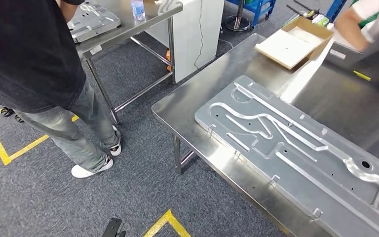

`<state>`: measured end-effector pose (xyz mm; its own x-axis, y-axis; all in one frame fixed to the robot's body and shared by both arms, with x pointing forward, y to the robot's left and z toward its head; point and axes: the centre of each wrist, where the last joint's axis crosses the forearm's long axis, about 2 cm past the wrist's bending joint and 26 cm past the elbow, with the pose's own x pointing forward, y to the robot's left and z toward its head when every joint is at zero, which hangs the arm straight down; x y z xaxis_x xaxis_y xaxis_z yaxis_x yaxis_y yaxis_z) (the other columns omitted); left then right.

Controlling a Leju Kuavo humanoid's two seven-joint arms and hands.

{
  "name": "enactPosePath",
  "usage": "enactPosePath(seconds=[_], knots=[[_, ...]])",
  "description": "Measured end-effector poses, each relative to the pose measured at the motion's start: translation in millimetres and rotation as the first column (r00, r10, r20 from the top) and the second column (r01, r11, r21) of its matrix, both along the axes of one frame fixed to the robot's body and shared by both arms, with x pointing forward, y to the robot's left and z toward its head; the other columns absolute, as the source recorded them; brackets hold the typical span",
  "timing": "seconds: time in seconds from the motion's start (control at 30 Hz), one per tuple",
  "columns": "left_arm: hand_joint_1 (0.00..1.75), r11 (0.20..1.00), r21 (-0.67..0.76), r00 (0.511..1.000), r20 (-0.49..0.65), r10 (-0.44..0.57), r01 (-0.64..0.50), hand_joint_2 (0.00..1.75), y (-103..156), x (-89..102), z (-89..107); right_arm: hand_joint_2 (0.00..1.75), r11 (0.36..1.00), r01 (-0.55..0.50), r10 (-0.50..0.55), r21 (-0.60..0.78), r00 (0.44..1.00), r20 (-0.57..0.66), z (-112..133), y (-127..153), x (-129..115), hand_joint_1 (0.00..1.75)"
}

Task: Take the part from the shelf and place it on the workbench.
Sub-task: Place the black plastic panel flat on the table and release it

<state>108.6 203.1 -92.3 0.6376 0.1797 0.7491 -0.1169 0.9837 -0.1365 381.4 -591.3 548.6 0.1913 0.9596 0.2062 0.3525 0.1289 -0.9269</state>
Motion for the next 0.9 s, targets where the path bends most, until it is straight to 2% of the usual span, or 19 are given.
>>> enactPosePath(seconds=[0.03,0.07,0.1,0.13,0.17,0.2,0.3,0.4,0.5,0.57,0.67,0.73,0.83,0.9], knots=[[0.00,1.000,0.001,1.000,0.003,0.002,-0.002,0.00,-2.5,-0.2,0.4,0.00,0.962,0.028,0.021,-0.270,0.984,0.178,-25.9,5.5,7.5,0.00],[0.00,1.000,0.001,1.000,0.003,0.004,-0.004,0.00,-4.6,-1.3,0.5,0.00,0.862,0.078,0.102,-0.502,0.941,0.322,-43.7,12.0,8.9,0.00],[0.00,1.000,0.002,1.000,0.002,0.006,-0.006,0.00,-6.3,-2.8,0.5,0.00,0.750,0.137,0.197,-0.647,0.888,0.416,-53.5,18.7,7.5,0.00],[0.00,1.000,0.002,1.000,0.002,0.007,-0.007,0.00,-7.3,-3.7,0.4,0.00,0.677,0.201,0.247,-0.708,0.844,0.476,-57.9,21.0,3.7,0.00],[0.00,1.000,0.001,1.000,0.002,0.006,-0.006,0.00,-8.6,-4.1,0.6,0.00,0.656,0.252,0.242,-0.711,0.823,0.515,-57.7,19.2,-1.2,0.00],[0.00,1.000,-0.001,1.000,0.002,0.005,-0.005,0.00,-9.7,-4.4,0.8,0.00,0.673,0.291,0.212,-0.680,0.805,0.554,-56.2,15.1,-6.6,0.00],[0.00,1.000,-0.004,1.000,-0.007,0.000,0.000,0.00,-12.0,-9.7,0.0,0.00,0.816,0.317,0.097,-0.484,0.750,0.654,-49.9,1.1,-21.7,0.00],[0.00,1.000,-0.005,1.000,-0.009,0.000,0.000,0.00,-12.8,-11.1,-0.2,0.00,0.887,0.287,0.025,-0.361,0.752,0.659,-40.8,-5.8,-30.4,0.00],[0.00,1.000,-0.004,1.000,-0.004,0.001,-0.001,0.00,-12.7,-8.3,0.4,0.00,0.904,0.276,-0.015,-0.325,0.783,0.622,-37.6,-9.0,-33.4,0.00],[0.00,1.000,-0.009,1.000,-0.005,-0.001,0.001,0.00,-12.6,-8.1,0.5,0.00,0.922,0.269,-0.076,-0.279,0.831,0.551,-29.7,-11.6,-34.0,0.00],[0.00,1.000,-0.024,1.000,-0.006,-0.003,0.003,0.00,-12.4,-5.8,0.9,0.00,0.948,0.255,-0.174,-0.192,0.917,0.360,-9.5,-14.4,-31.5,0.00],[0.00,1.000,-0.030,1.000,-0.005,-0.001,0.001,0.00,-12.0,-4.4,1.2,0.00,0.957,0.244,-0.204,-0.156,0.950,0.235,1.9,-14.1,-27.3,0.00],[0.00,0.999,-0.033,1.000,-0.002,0.003,-0.004,0.00,-9.6,-2.9,1.0,0.00,0.969,0.208,-0.214,-0.136,0.977,-0.023,19.2,-12.7,-20.0,0.00],[0.00,1.000,-0.029,1.000,0.001,0.007,-0.007,0.00,-7.0,-1.7,0.8,0.00,0.973,0.191,-0.207,-0.127,0.970,-0.130,23.1,-12.9,-16.5,0.00]])
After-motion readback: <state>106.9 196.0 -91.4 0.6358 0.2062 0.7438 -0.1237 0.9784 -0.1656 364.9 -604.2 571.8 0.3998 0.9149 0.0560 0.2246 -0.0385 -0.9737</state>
